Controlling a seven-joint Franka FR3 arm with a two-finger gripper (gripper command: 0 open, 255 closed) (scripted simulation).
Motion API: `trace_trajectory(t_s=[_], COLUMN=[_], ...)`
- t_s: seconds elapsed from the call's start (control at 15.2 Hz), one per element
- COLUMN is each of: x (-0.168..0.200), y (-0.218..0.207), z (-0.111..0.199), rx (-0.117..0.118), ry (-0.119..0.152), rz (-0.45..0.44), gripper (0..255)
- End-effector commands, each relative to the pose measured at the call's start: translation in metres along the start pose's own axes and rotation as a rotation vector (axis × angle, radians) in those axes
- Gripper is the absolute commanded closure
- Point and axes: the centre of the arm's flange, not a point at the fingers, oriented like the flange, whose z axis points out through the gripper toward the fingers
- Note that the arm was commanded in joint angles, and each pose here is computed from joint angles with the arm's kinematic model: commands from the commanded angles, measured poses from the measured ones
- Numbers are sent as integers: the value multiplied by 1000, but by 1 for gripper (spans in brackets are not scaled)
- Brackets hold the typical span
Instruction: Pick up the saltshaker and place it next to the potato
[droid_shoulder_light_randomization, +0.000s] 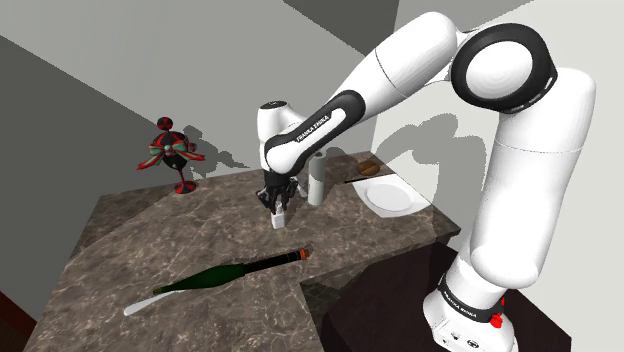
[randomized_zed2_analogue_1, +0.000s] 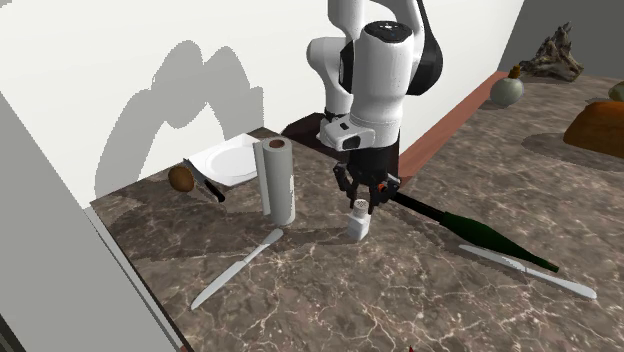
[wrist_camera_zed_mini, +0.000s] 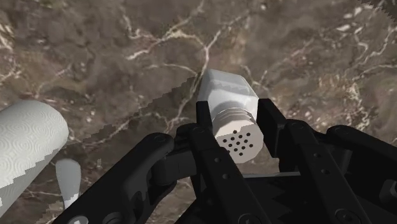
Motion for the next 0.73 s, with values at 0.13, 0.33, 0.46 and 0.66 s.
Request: trace_trajectory(t_s=[0.13, 0.33, 0.46, 0.66], x=[0, 0, 0, 0], y=[0, 0, 0, 0], z=[-5, -21, -32, -47], rx=[0, 0, 0, 0], ry=[0, 0, 0, 0], rz=[0, 0, 0, 0], gripper=[255, 255, 255, 255])
